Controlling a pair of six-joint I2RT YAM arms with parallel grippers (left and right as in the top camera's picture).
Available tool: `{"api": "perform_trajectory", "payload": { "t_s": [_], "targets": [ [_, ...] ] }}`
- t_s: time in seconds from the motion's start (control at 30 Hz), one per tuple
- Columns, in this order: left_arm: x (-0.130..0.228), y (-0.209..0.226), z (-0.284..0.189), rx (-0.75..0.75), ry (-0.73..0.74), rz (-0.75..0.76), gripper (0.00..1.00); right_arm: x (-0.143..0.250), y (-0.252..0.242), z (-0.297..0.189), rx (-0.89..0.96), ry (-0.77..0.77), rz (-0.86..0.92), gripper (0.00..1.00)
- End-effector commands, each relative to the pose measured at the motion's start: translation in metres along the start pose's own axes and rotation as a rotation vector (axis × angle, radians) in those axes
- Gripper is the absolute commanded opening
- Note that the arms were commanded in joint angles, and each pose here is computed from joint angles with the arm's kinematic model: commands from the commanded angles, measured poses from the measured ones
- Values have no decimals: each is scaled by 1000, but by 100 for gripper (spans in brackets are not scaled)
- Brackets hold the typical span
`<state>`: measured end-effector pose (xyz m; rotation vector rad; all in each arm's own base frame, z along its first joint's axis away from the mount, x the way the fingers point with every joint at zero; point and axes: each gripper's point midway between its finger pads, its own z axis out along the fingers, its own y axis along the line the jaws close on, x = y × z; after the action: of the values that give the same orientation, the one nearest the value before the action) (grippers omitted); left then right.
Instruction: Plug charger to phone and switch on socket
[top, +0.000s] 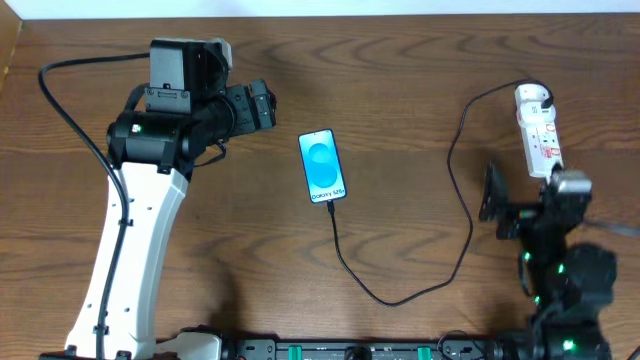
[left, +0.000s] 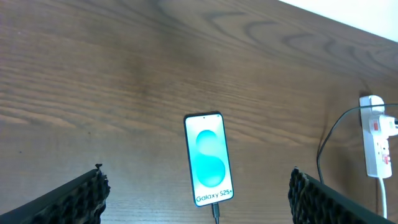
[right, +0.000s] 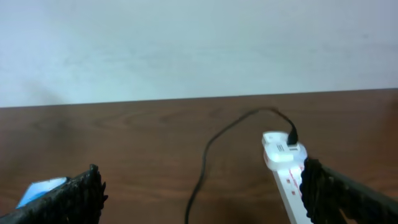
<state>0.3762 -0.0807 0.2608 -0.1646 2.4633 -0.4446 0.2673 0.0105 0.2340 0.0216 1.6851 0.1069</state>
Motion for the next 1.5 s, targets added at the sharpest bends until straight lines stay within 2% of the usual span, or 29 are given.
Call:
{"api": "perform_trajectory", "payload": {
  "t_s": [0.0, 0.37, 1.47],
  "targets": [
    [-2, -1, -4, 0, -11, 8, 94, 25, -6, -9, 18, -22, -16, 99],
    [-2, -1, -4, 0, -11, 8, 94, 83, -7, -11, 0, -24, 15, 99],
    [-2, -1, -4, 0, -11, 8, 94, 78, -6, -13, -2, -43, 20, 99]
  ]
}}
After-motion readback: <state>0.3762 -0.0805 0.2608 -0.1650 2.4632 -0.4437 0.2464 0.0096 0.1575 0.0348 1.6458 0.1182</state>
